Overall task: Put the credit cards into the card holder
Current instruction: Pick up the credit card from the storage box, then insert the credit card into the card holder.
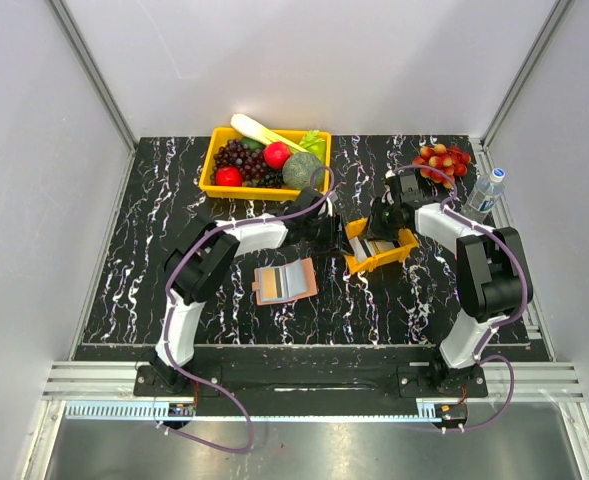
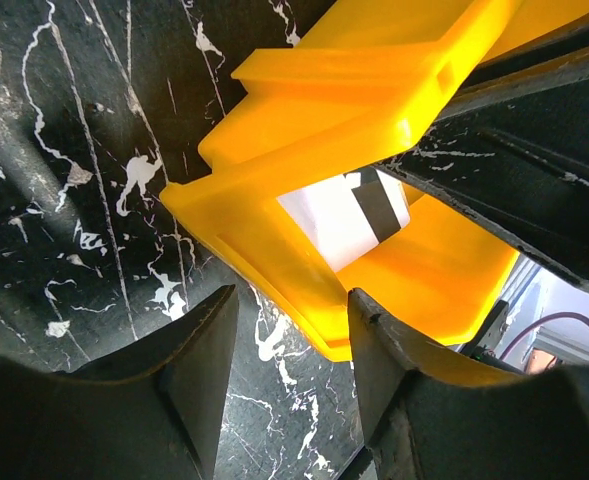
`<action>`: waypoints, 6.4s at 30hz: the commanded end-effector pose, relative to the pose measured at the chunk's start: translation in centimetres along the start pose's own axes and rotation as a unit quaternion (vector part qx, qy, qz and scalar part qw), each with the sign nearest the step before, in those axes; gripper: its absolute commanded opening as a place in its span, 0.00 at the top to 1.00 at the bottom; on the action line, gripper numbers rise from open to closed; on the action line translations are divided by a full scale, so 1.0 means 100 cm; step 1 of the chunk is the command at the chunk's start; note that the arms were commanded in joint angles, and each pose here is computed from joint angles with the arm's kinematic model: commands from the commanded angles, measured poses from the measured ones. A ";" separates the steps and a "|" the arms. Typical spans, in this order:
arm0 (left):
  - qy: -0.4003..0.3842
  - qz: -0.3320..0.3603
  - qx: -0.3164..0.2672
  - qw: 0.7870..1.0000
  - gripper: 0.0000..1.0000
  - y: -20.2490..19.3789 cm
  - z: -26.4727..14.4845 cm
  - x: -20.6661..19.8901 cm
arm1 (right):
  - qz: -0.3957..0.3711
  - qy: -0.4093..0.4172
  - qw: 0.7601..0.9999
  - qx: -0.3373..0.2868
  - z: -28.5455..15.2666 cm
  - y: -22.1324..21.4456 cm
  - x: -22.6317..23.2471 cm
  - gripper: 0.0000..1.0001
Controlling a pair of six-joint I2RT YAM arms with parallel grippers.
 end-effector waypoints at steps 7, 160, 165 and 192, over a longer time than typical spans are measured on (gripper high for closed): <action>-0.013 0.005 0.000 1.000 0.50 0.001 0.006 -0.002 | -0.008 0.070 0.998 -0.001 -0.014 0.003 0.015 0.78; 0.100 -0.057 -0.208 0.971 0.45 -0.102 -0.179 0.106 | -0.146 -0.047 0.987 -0.052 0.016 -0.145 0.132 1.00; 0.085 -0.067 -0.195 0.975 0.45 -0.109 -0.170 0.112 | -0.148 -0.038 0.988 -0.037 0.021 -0.149 0.132 1.00; 0.054 -0.087 -0.205 0.973 1.00 -0.113 -0.166 0.111 | -0.144 -0.026 0.989 -0.026 0.022 -0.148 0.131 1.00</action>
Point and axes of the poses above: each gripper's point midway between its finger pads, its own z axis out along the fingers, its own x axis along the line the jaws close on, y = z × x, the point moved 9 cm from there along -z, back along the fingers, and after that the axes turned 2 degrees about z, right-handed, at the moved point
